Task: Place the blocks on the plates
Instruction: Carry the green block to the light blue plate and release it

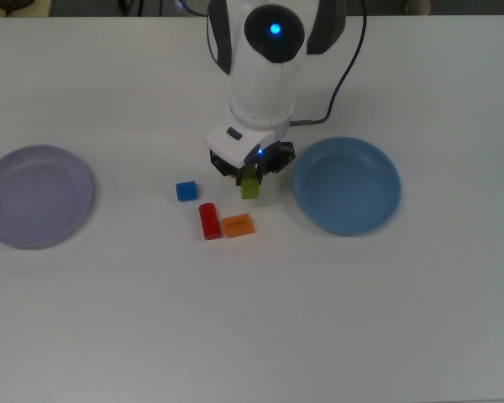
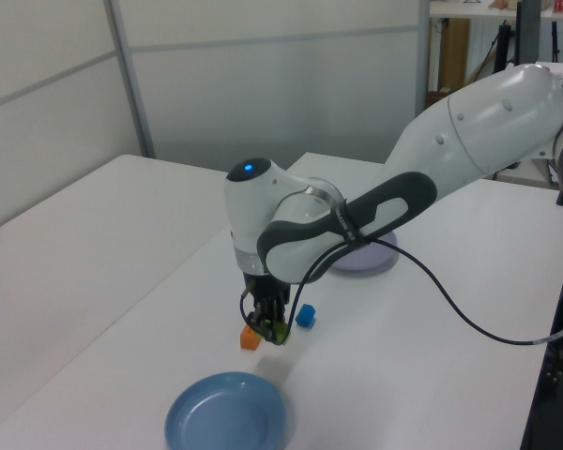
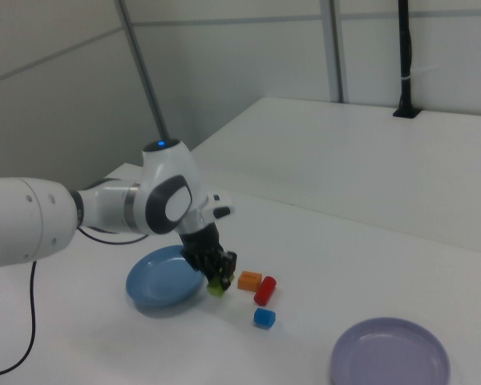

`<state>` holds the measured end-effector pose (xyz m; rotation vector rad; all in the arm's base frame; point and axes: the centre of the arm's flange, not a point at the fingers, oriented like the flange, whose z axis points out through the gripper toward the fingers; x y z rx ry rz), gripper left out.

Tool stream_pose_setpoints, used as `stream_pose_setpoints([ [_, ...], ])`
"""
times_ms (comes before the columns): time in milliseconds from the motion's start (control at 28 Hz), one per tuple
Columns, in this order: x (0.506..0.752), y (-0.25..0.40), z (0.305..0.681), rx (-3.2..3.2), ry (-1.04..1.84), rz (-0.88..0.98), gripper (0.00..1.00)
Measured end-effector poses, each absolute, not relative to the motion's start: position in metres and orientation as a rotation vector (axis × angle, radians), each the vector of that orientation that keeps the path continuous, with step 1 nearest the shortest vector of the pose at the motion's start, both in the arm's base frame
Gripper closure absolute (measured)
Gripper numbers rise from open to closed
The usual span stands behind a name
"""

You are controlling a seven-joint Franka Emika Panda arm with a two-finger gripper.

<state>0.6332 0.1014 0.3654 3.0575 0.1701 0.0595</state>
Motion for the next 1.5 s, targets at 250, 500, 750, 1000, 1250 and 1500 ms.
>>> stream_pose_setpoints([
  [250, 0.628, 0.158, 0.388, 3.076, 0.200, 0.128, 0.67],
  [500, 0.606, 0.229, 0.381, 3.091, 0.282, 0.109, 0.67],
  [750, 0.586, 0.278, 0.360, 3.083, 0.388, 0.059, 0.67],
  [1000, 0.580, 0.302, 0.335, 3.087, 0.447, 0.044, 0.67],
  [1250, 0.585, 0.305, 0.331, 3.099, 0.450, 0.074, 0.67],
  [1500, 0.586, 0.304, 0.332, 3.099, 0.446, 0.078, 0.39],
])
